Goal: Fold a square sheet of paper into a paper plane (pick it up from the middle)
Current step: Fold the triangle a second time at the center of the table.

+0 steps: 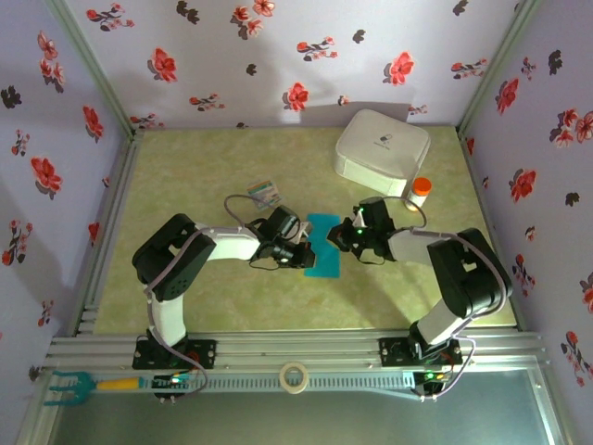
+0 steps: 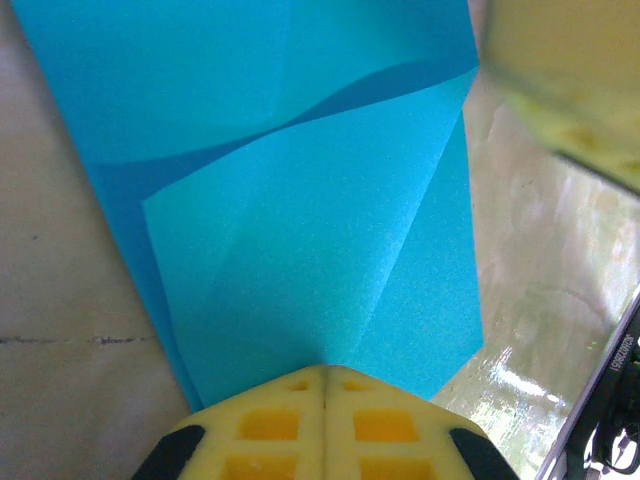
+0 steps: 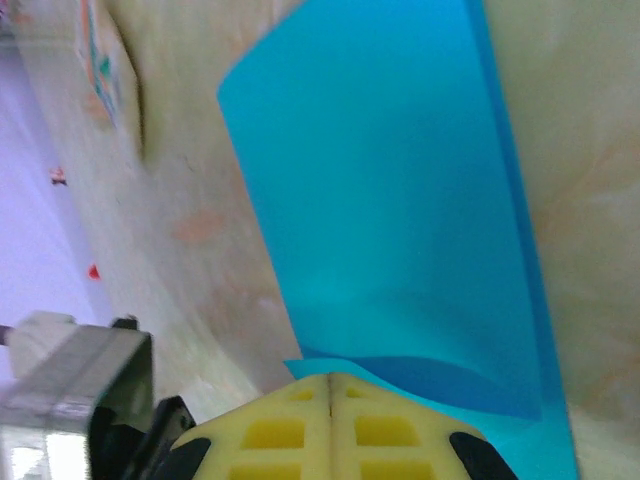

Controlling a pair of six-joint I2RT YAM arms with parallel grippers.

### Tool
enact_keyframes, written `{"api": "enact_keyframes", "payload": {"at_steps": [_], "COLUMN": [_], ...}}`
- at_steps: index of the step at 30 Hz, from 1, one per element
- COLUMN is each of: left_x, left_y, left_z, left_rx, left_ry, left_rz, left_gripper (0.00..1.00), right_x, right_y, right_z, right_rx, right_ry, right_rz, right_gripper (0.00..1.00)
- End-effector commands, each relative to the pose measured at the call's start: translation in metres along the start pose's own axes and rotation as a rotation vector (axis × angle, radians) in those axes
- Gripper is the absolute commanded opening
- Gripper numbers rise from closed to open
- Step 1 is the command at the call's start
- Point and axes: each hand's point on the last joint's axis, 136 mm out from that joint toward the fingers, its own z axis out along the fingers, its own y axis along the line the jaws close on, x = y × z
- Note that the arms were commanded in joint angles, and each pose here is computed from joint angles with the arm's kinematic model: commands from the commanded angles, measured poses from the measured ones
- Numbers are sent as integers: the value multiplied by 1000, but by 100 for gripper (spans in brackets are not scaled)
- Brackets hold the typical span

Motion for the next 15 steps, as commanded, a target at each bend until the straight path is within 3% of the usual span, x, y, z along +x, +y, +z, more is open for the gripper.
{"api": "enact_keyframes", "payload": {"at_steps": [1, 7, 15], "left_x": [28, 16, -20], "left_y": [30, 14, -27], "left_z": [2, -7, -16], "left_rx": [-118, -94, -12], "left_ry": [90, 60, -4], "left_rz": [-73, -50, -11], "left_gripper": [0, 1, 3], "right_x": [4, 3, 4], "right_y": [-29, -54, -56], "right_z": [8, 11, 11], "right_rx": [94, 150, 156], "right_ry": [7, 8, 8], "right_rz": [53, 95, 98], "right_gripper": [0, 0, 0]}}
